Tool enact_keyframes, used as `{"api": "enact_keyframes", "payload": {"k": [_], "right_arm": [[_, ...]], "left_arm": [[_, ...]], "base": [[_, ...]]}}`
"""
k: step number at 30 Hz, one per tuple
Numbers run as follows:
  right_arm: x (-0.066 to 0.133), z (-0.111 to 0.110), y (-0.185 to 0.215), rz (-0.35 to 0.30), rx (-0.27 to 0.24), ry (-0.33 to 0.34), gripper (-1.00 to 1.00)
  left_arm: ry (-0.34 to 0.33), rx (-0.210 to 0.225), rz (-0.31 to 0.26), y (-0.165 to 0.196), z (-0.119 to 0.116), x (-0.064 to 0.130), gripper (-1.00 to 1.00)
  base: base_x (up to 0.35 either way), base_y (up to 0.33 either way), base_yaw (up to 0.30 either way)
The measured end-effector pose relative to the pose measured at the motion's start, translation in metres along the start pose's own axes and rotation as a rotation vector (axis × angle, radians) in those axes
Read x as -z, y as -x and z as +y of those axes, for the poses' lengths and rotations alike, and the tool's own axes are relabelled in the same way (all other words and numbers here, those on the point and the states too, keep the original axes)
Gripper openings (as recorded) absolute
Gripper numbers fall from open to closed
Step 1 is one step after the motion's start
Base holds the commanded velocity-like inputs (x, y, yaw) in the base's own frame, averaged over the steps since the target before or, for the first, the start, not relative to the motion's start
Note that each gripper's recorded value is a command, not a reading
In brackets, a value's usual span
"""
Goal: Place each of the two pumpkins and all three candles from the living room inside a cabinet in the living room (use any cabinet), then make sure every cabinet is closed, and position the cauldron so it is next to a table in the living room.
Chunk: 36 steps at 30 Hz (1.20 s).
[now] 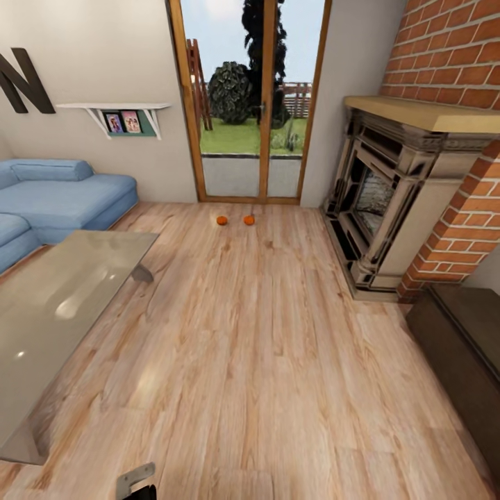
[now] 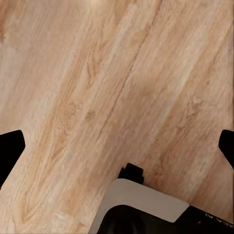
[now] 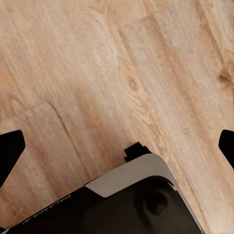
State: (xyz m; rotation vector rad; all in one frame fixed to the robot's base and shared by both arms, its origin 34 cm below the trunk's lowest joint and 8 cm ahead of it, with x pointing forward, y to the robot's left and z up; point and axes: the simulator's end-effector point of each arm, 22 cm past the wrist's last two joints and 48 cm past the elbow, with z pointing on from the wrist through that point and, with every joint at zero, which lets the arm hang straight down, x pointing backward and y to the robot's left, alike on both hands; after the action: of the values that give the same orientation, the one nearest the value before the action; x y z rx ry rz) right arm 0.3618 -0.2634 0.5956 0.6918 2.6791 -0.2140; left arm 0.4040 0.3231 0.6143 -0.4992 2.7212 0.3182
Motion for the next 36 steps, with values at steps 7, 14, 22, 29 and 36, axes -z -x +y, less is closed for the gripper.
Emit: {"api": "enact_keyframes", "payload": {"k": [7,14,22,29,36], "right_arm": [[0.000,0.000,0.000,-0.001,0.000,0.002,1.00],[0.000,0.000,0.000,-0.001,0.000,0.002,1.00],[0.000,0.001,0.001,-0.005,-0.001,0.003,1.00],[0.000,0.001,0.005,-0.023,-0.005,0.005,1.00],[0.000,0.001,0.006,-0.026,-0.005,0.004,1.00]], "left_arm": [[0.003,0.004,-0.012,0.002,0.001,0.000,1.00],[0.001,0.003,-0.012,0.002,0.001,0.000,1.00],[-0.004,-0.002,-0.005,-0.002,0.000,0.000,1.00],[0.013,-0.006,0.001,-0.013,0.009,-0.001,1.00],[0.016,-0.007,0.000,-0.014,0.011,-0.001,1.00]], "base": [[0.331,0.001,0.000],[0.331,0.000,0.000],[0.331,0.000,0.000],[0.331,0.000,0.000],[0.331,0.000,-0.004]]}}
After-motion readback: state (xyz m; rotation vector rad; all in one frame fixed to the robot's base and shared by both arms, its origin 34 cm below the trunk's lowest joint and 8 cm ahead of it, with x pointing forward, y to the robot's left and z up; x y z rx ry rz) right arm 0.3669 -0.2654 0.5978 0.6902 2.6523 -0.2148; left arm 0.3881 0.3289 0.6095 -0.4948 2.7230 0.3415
